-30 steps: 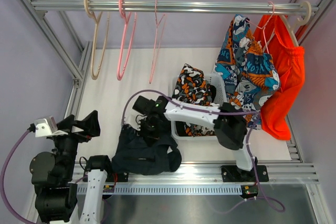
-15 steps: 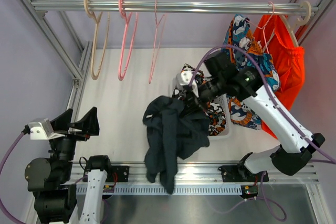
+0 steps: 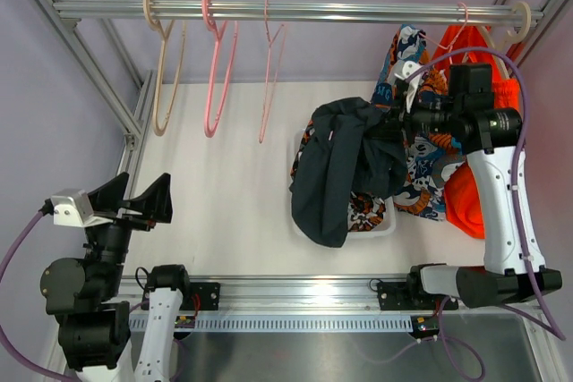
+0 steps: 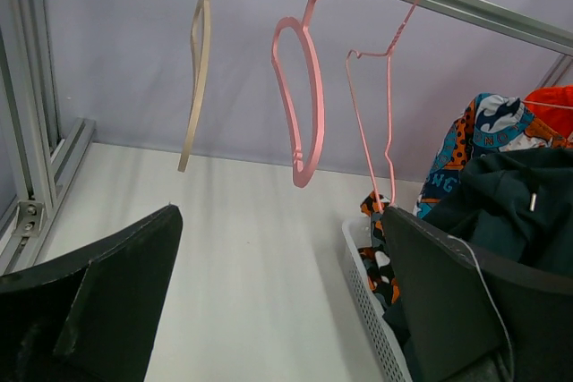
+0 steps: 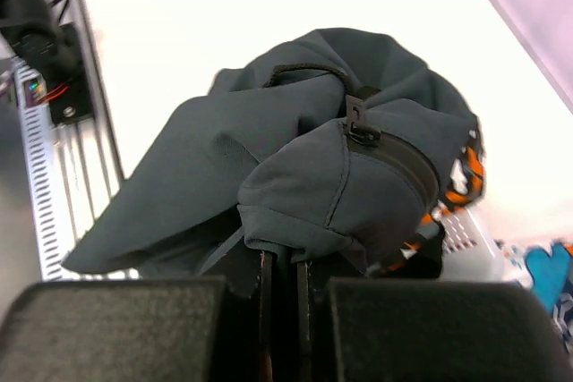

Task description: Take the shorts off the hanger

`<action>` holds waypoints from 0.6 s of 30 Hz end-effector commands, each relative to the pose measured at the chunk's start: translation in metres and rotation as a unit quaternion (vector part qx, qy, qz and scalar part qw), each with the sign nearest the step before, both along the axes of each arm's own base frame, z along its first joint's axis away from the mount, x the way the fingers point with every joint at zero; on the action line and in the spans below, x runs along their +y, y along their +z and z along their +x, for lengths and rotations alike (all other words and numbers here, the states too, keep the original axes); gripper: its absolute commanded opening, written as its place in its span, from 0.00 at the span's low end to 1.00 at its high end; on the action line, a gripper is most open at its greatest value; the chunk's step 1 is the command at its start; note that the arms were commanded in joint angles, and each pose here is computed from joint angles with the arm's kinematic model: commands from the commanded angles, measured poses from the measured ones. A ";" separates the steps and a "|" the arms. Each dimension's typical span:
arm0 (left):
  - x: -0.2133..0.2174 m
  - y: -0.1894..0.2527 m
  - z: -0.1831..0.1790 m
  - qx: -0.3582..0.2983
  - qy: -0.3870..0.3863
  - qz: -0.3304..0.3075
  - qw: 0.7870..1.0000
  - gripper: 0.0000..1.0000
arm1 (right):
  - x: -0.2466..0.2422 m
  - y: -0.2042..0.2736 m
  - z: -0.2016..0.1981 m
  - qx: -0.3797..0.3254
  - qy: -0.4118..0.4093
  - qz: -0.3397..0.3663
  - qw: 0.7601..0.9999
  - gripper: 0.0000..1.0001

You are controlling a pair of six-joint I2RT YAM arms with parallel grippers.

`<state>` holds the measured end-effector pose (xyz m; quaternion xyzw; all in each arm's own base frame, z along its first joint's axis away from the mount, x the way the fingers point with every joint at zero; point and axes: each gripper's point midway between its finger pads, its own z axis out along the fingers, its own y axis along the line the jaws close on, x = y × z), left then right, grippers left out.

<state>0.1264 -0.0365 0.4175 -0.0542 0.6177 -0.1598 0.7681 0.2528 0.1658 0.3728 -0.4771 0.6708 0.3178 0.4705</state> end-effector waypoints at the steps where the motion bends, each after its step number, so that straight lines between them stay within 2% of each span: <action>1: -0.009 0.015 0.003 -0.024 -0.024 0.020 0.999 0.99 | -0.017 0.030 0.026 -0.048 -0.030 0.021 0.998 0.00; 6: -0.009 0.007 0.002 -0.017 -0.025 0.020 0.999 0.99 | -0.035 0.065 0.035 -0.104 -0.056 0.019 0.993 0.00; 11: -0.008 0.003 0.001 -0.015 -0.023 0.021 0.999 0.99 | -0.040 0.078 0.032 -0.125 -0.060 0.017 0.990 0.00; 14: -0.009 0.002 0.002 -0.013 -0.026 0.022 0.999 0.99 | -0.038 0.063 0.032 -0.103 -0.051 0.022 0.993 0.00; 16: -0.011 0.001 0.003 -0.012 -0.031 0.023 0.999 0.99 | -0.034 0.041 0.038 -0.068 -0.047 0.026 0.996 0.00; 18: -0.014 0.002 0.005 -0.016 -0.040 0.024 0.999 0.99 | -0.017 -0.001 0.041 -0.029 -0.032 -0.003 0.999 0.00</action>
